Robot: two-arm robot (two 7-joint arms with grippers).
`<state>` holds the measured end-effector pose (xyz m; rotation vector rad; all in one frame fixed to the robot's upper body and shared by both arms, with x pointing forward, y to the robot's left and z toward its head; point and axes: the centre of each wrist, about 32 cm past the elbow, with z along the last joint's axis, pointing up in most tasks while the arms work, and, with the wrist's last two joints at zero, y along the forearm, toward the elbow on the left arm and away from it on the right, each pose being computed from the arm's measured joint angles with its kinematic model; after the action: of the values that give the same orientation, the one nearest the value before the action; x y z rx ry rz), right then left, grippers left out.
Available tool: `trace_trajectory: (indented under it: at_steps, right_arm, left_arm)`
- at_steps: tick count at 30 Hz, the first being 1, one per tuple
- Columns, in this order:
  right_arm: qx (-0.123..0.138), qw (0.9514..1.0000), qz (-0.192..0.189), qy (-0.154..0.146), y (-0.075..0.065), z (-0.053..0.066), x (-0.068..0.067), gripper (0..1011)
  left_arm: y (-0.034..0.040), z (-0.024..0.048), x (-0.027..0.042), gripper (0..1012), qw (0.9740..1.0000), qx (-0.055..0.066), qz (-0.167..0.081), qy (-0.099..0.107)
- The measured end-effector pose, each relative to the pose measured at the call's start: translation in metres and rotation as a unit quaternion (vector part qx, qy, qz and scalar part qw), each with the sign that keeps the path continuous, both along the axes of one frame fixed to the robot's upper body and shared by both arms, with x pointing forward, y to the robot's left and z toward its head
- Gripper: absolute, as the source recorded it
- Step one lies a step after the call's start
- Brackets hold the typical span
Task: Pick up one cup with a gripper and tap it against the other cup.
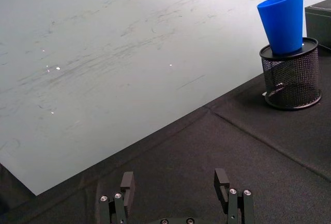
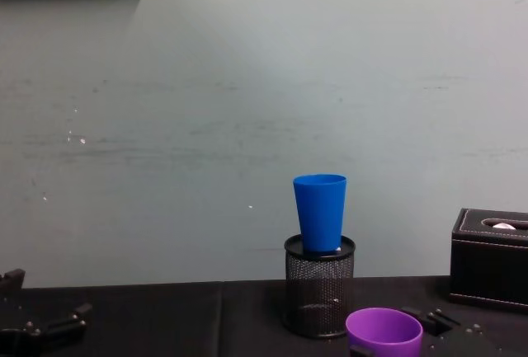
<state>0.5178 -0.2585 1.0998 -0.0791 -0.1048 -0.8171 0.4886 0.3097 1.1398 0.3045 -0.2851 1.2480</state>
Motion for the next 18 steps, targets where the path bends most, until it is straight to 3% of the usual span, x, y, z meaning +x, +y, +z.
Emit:
trace_trajectory:
  at_steps: [18]
  right_arm:
    - [0.000, 1.0000, -0.001, 0.000, 0.0000, 0.0000, 0.0000, 1003]
  left_arm:
    - [0.0000, 0.0000, 0.0000, 1011, 1.0000, 0.000, 0.000, 0.000]
